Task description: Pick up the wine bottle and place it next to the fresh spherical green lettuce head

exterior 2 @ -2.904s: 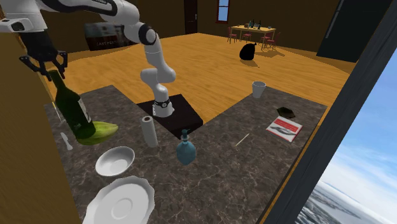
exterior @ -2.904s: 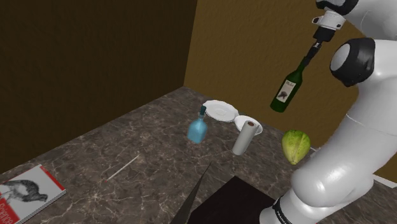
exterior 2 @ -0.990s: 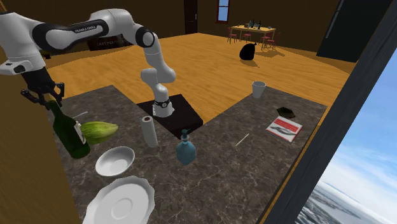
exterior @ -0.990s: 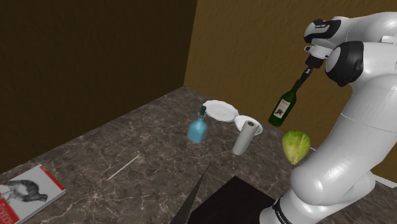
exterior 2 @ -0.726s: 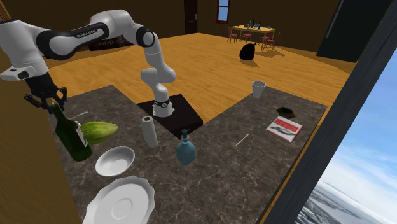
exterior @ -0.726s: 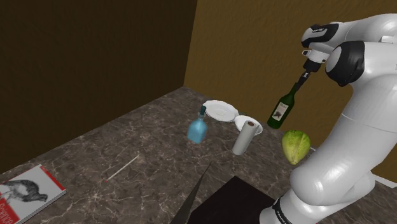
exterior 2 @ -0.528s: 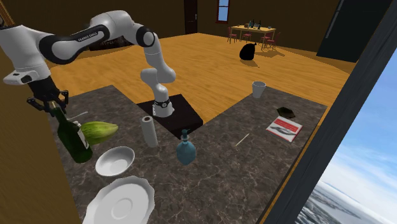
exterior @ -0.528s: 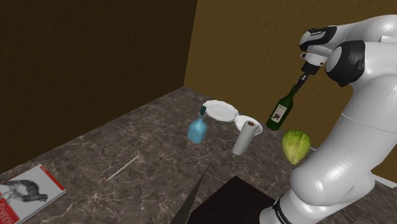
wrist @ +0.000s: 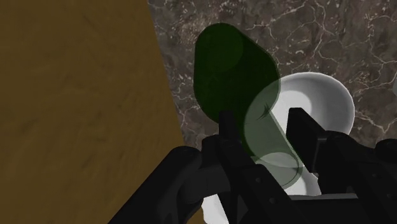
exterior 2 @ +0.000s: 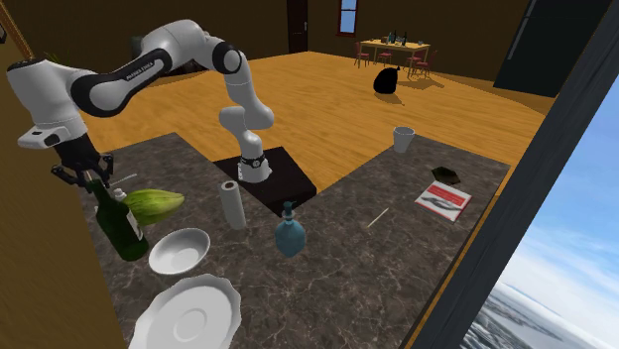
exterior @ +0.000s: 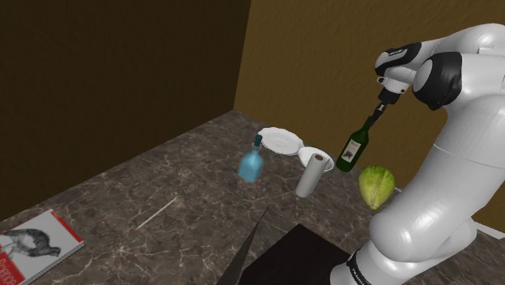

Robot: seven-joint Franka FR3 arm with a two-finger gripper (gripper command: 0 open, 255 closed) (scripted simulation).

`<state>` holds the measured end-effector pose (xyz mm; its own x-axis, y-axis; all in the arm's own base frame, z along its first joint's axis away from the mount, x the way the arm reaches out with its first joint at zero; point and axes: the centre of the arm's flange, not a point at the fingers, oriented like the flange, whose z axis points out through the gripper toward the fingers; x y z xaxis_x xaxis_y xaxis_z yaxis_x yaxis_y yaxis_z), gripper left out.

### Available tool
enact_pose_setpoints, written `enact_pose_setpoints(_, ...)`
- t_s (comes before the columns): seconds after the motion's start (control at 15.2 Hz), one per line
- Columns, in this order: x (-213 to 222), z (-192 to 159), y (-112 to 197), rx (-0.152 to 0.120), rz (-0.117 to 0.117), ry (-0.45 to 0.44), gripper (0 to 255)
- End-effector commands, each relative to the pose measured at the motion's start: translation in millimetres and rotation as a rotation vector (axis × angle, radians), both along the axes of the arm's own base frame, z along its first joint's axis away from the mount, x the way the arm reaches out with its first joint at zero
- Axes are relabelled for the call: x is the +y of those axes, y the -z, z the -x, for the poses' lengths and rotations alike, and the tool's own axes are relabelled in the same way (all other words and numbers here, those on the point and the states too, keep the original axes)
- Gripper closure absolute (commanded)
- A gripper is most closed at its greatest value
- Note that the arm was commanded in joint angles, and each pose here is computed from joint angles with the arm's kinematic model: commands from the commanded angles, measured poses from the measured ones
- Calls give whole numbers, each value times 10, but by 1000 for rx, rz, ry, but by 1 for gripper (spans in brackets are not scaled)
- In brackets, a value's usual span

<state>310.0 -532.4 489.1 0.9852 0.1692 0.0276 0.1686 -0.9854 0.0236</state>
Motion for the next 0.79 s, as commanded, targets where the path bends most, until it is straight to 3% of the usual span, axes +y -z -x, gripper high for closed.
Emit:
enact_pose_setpoints(0.0,7,-2,44,-1,1,0,255)
enact_pose_setpoints(0.46,7,-2,44,-1,1,0,255)
enact_pose_setpoints(0.53,7,-2,44,-1,1,0,0)
enact_pose_setpoints(0.73,7,-3,43,-1,1,0,0)
